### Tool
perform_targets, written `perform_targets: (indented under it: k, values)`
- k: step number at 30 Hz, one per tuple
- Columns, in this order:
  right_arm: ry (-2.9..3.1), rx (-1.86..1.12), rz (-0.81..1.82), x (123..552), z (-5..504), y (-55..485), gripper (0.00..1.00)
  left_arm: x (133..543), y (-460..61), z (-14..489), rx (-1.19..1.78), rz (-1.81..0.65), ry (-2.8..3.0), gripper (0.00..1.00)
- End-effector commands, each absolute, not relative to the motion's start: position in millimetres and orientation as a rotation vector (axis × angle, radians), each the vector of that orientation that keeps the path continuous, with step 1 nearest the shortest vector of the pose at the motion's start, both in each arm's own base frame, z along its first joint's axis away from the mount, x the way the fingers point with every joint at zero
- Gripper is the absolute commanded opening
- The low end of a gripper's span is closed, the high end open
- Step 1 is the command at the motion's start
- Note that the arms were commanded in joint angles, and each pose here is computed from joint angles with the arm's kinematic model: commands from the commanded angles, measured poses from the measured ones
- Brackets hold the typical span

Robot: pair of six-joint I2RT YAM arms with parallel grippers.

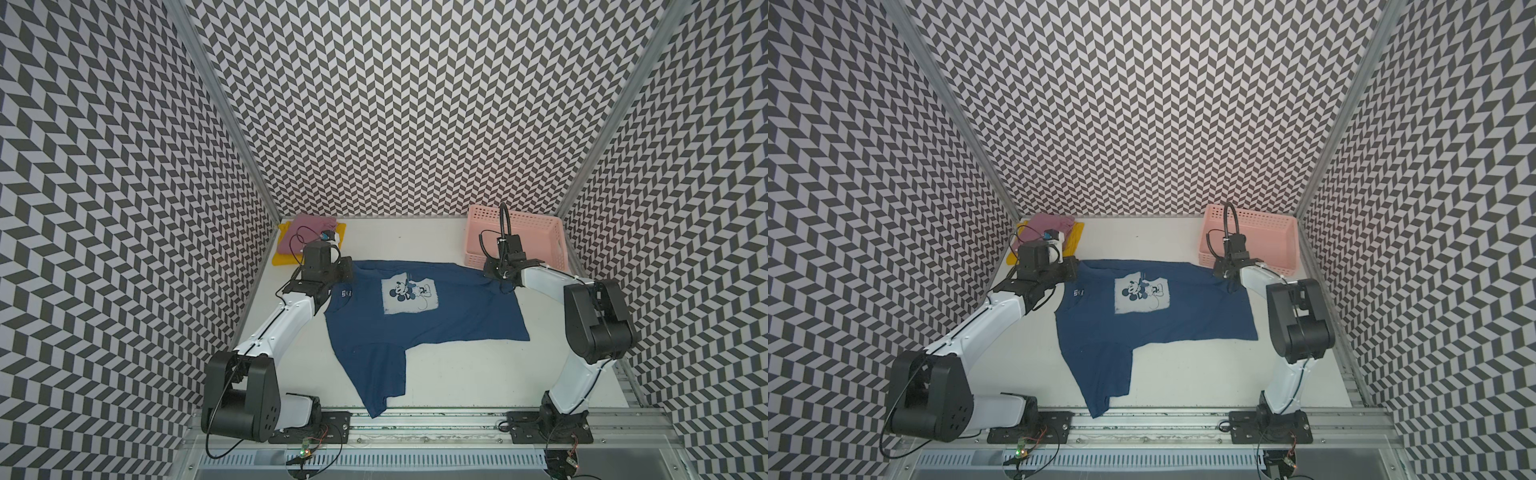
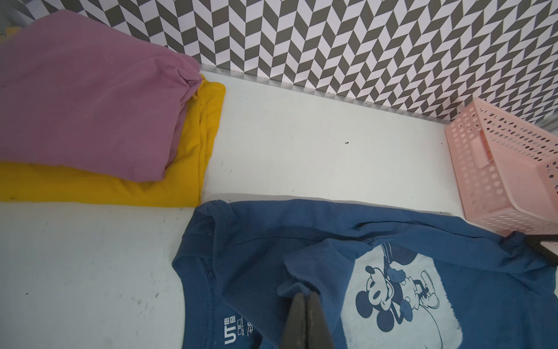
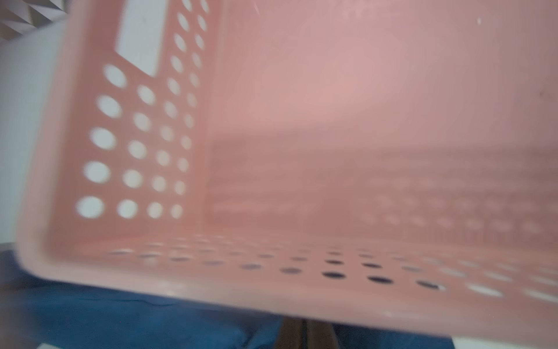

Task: Fold and stack t-shirts
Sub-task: Fold the T-shirt.

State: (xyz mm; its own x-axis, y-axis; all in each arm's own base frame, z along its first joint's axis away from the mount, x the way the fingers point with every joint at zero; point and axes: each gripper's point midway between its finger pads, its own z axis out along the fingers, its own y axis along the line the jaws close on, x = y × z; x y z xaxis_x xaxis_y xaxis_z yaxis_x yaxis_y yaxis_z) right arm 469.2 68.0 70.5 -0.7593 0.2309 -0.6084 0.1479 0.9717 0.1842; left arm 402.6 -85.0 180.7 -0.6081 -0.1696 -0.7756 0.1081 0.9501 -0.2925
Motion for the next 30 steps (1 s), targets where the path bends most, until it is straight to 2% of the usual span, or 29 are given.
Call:
perform_targets:
  k: [1, 9, 13, 16, 25, 30]
  values:
    - [2.425, 0.204, 0.218, 484, 77, 81, 0.0, 399, -89, 192, -0.03, -0.405, 2.168, 0.0]
    - [2.481, 0.254, 0.1, 483, 54, 64, 0.0, 395, -86, 186, -0.042, -0.383, 2.196, 0.0]
    - [2.484, 0.347, -0.034, 472, 47, 36, 0.0, 390, -84, 186, -0.044, -0.377, 2.198, 0.0]
    - [2.484, 0.386, -0.03, 473, 41, 24, 0.0, 390, -83, 184, -0.04, -0.366, 2.204, 0.0]
    - [2.464, 0.374, -0.045, 511, 45, 18, 0.0, 391, -83, 187, -0.029, -0.357, 2.2, 0.0]
    - [2.484, 0.379, -0.072, 516, 34, 9, 0.0, 389, -80, 185, -0.027, -0.333, 2.206, 0.0]
